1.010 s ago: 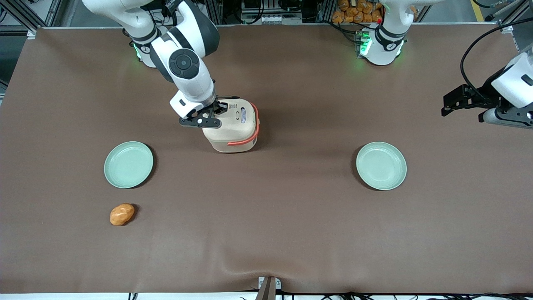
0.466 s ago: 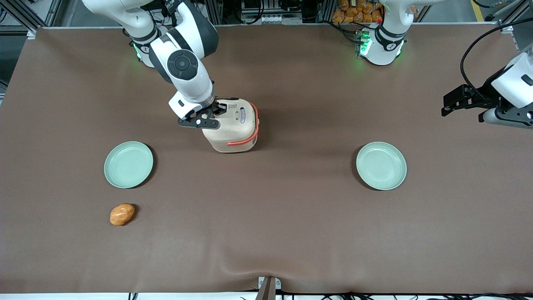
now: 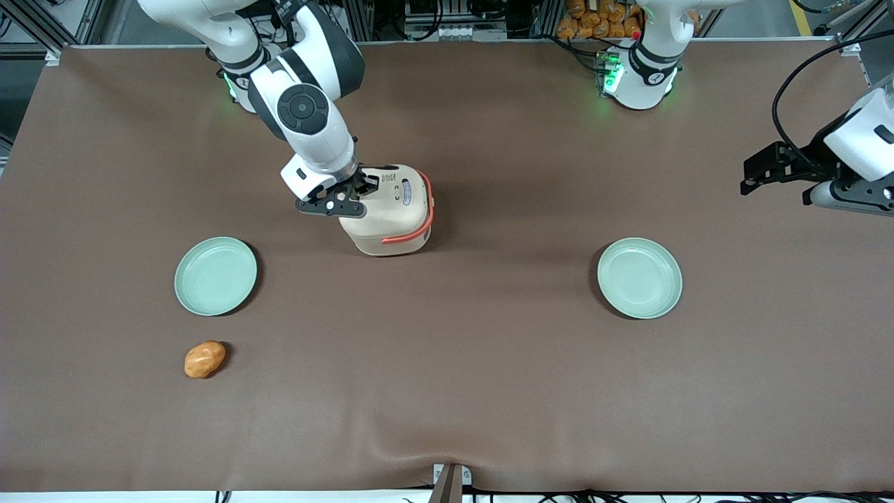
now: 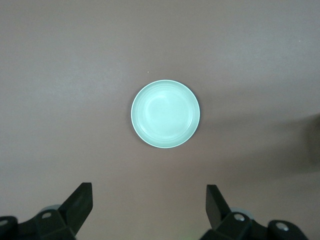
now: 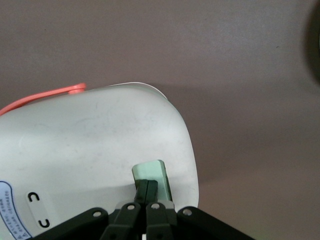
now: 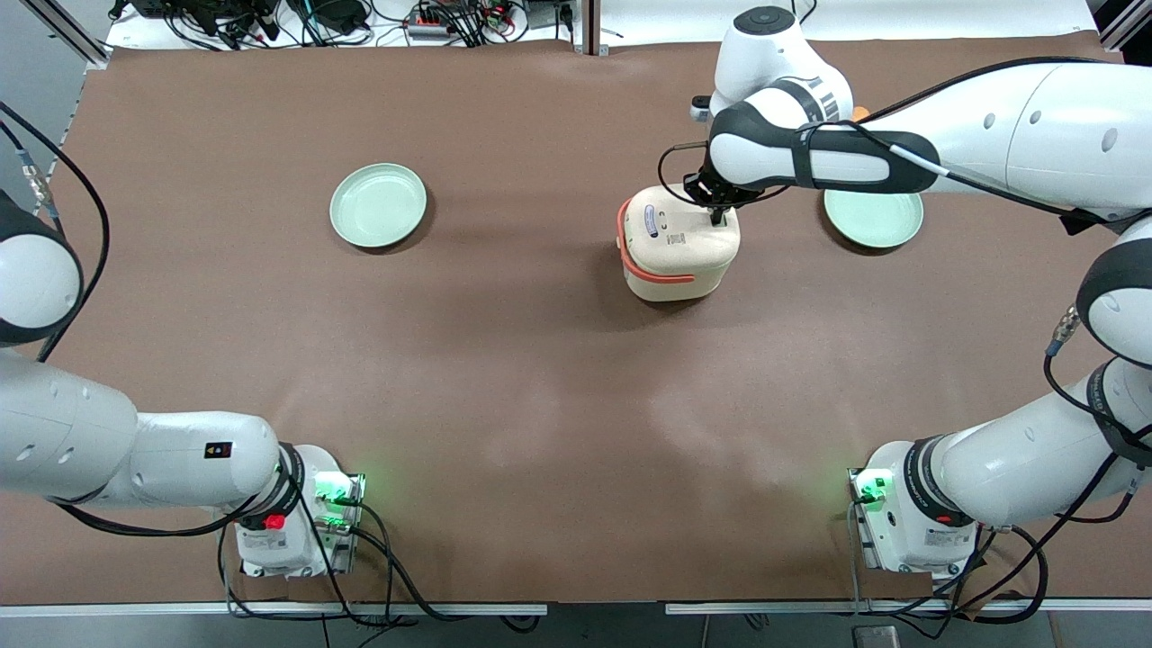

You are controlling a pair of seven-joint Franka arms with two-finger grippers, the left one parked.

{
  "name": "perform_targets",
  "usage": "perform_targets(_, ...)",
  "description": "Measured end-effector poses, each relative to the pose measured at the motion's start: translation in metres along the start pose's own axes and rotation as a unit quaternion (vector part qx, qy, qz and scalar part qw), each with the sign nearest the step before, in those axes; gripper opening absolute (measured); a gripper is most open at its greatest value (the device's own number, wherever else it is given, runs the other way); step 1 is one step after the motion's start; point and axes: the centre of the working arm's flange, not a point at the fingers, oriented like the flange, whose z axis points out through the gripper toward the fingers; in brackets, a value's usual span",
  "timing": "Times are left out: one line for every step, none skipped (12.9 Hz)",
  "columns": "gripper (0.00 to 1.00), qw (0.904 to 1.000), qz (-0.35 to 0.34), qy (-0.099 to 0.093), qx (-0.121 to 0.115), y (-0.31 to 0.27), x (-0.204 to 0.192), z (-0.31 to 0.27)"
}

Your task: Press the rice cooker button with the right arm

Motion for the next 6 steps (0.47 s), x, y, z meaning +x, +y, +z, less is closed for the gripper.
perform_targets(0.01, 1.0, 0.001, 0.001, 0.0, 0.0, 0.0, 0.0)
perform_targets(0.01, 1.0, 0.003, -0.001, 0.0, 0.001, 0.0, -0.001)
perform_targets(0.01, 1.0, 0.005, -0.004, -0.003, 0.001, 0.002, -0.007)
perform_targets(0.01, 0.9999, 0.009, -0.01, -0.004, 0.002, 0.005, -0.018)
perform_targets(0.01, 0.9997, 0.016, -0.017, 0.002, 0.0, 0.009, -0.039)
perform_targets(0.01, 0.9995, 0.021, -0.021, 0.014, -0.001, 0.012, -0.068)
